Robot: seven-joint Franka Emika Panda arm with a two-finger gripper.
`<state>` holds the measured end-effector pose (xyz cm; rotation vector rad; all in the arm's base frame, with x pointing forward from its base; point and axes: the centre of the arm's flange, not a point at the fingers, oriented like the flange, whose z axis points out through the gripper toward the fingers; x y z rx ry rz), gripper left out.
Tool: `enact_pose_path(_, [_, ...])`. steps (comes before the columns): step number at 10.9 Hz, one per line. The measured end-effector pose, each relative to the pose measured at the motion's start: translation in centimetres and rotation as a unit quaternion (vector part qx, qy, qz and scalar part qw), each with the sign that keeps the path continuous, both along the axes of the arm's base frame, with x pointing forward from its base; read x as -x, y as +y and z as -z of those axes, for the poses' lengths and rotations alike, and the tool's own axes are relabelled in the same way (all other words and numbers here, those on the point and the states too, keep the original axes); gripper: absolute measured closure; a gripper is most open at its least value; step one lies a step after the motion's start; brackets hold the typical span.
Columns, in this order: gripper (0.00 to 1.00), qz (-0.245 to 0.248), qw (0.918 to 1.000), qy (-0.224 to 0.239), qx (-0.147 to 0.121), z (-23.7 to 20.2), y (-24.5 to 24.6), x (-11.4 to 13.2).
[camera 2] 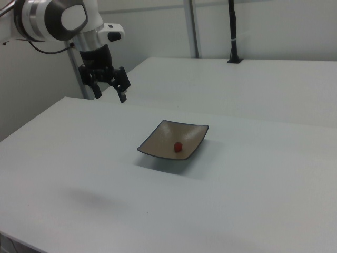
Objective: Strawberries on a ceramic plate
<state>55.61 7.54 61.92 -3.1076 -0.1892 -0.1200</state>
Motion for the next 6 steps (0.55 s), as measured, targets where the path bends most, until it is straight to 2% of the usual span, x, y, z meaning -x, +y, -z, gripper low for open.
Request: enact_pose_path(6, [0.00,0.013,0.9998,-0.015,-0.010,-0.10,-0.90,-0.47])
